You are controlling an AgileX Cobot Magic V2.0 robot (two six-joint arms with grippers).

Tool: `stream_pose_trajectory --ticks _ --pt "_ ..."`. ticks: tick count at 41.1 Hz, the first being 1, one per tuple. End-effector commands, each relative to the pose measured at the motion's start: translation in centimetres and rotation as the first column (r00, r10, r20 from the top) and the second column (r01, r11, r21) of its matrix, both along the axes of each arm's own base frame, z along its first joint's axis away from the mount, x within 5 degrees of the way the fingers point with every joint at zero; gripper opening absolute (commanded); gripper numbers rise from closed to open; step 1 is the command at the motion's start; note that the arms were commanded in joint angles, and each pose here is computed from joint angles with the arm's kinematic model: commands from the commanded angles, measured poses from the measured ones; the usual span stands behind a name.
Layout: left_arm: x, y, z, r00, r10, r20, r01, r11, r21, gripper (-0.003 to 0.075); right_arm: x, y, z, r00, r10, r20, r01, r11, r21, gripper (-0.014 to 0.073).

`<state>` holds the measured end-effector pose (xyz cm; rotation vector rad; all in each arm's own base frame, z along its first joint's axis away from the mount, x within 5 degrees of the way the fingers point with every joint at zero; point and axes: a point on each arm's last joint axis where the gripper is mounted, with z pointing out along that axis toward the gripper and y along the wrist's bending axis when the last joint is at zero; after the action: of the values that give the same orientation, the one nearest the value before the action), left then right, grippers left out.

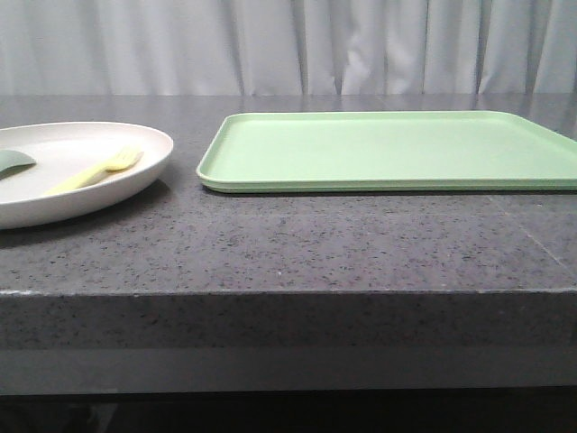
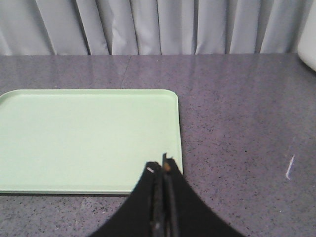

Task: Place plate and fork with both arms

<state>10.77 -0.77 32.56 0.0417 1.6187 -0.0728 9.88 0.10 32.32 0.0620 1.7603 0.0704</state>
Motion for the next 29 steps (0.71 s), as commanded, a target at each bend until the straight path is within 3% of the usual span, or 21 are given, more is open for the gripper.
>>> stream_pose_trajectory --ticks 1,8,11,13,19,21,24,29 --pt "1.4 0.0 1.8 0.999 0.009 0.052 -0.008 1.000 -0.010 -0.0018 1.7 -0.2 2.0 0.999 -0.010 0.042 0.011 1.000 -0.009 -0.0069" --pt "2.6 0.0 1.5 0.999 0.012 0.032 -0.012 1.000 -0.009 -0.0013 2.6 -0.2 1.8 1.000 -0.012 0.019 0.012 1.000 -0.009 -0.0047" --pt "2.8 -0.1 1.4 1.000 0.012 0.021 -0.012 1.000 -0.008 0.0034 2.6 -0.2 1.8 1.000 -0.012 0.020 0.012 1.000 -0.009 0.0057" --pt "2.9 -0.1 1.4 1.000 0.013 0.027 -0.013 1.000 -0.008 0.0108 2.6 -0.2 1.8 1.000 -0.012 0.020 0.012 1.000 -0.009 0.0160" --pt "2.9 0.0 1.5 0.999 0.015 0.040 -0.014 1.000 -0.009 0.0472 2.6 -0.2 1.8 1.000 -0.012 0.020 0.012 1.000 -0.009 0.0495" --pt "2.9 0.0 1.5 0.999 0.014 0.034 -0.014 1.000 -0.009 0.0549 2.6 -0.2 1.8 1.000 -0.012 0.020 0.012 1.000 -0.009 0.0582" --pt "2.9 0.0 1.5 0.999 0.015 0.040 -0.014 1.000 -0.009 0.0589 2.6 -0.2 1.8 1.000 -0.012 0.022 0.012 1.000 -0.009 0.0638" --pt "3.1 0.0 1.5 0.999 0.015 0.039 -0.015 1.000 -0.009 0.0589 2.7 -0.2 1.9 1.000 -0.013 0.028 0.013 1.000 -0.009 0.0643"
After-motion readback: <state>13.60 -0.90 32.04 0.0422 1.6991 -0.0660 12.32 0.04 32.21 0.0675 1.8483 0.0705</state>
